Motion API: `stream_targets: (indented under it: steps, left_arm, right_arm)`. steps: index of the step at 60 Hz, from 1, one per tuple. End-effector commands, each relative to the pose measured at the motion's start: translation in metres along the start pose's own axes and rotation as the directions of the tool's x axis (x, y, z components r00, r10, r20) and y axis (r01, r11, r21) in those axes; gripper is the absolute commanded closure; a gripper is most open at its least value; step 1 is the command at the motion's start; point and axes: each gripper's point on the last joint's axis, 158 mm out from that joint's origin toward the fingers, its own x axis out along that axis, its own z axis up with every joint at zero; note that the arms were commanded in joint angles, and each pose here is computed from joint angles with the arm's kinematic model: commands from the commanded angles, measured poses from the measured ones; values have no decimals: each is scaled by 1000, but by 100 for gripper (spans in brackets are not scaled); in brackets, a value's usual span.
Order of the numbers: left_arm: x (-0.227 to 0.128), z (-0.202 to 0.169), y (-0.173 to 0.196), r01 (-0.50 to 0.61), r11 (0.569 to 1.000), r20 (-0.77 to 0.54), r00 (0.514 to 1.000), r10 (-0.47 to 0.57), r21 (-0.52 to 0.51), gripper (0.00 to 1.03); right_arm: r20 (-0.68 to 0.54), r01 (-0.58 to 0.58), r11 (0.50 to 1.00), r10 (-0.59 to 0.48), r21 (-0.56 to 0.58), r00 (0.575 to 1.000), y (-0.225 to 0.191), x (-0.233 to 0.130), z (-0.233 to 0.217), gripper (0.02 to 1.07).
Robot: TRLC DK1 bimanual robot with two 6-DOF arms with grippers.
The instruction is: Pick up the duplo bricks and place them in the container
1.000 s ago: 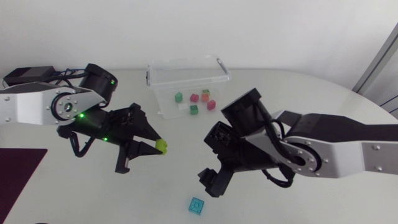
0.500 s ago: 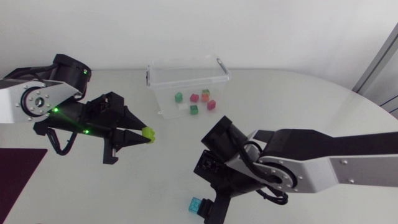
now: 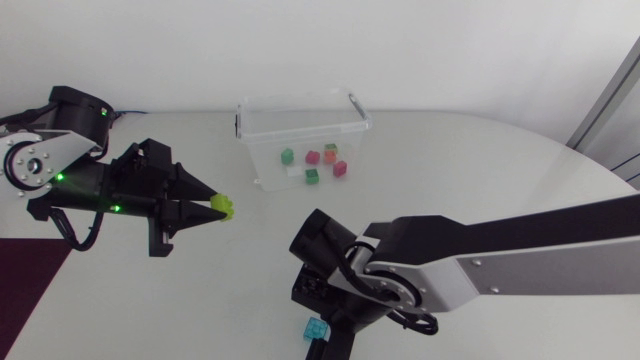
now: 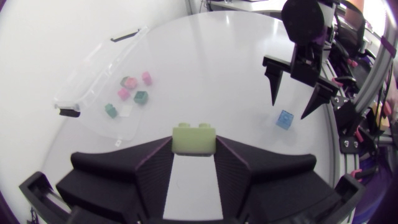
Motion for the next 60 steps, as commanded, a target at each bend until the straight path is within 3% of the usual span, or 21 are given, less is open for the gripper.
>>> stream_targets:
  steps: [1, 10, 17, 34, 41, 51, 58, 60]
  left_arm:
    - [-5, 6, 4, -27, 999, 41, 999, 29, -36, 87]
    - [-16, 30, 31, -112, 992, 109, 987, 118, -59, 87]
    - [-19, 41, 36, -121, 992, 126, 984, 126, -45, 87]
    - [-22, 32, 45, -129, 990, 126, 983, 136, -58, 87]
    - [-23, 26, 48, -132, 989, 120, 983, 139, -67, 87]
    - [-22, 23, 50, -135, 989, 117, 983, 142, -64, 87]
    - [-24, 24, 57, -143, 987, 117, 982, 151, -67, 86]
    - [-23, 25, 59, -143, 987, 117, 982, 151, -72, 86]
  right_arm:
    - [-21, 6, 1000, -6, 4, 1000, 0, 2, 3, 13]
    - [-61, 22, 1000, -21, 9, 998, -3, 5, 4, 18]
    - [-82, 22, 1000, -21, 11, 996, -4, 7, 5, 21]
    - [-128, 11, 1000, -10, 8, 992, -1, 9, 4, 24]
    - [-145, 8, 1000, -8, 3, 989, -1, 13, 6, 34]
    - [-180, 1, 1000, 0, 6, 984, -1, 22, 0, 57]
    - [-227, -8, 1000, 10, 8, 974, 1, 31, -14, 87]
    - [-231, -10, 1000, 13, 15, 973, 0, 32, -16, 88]
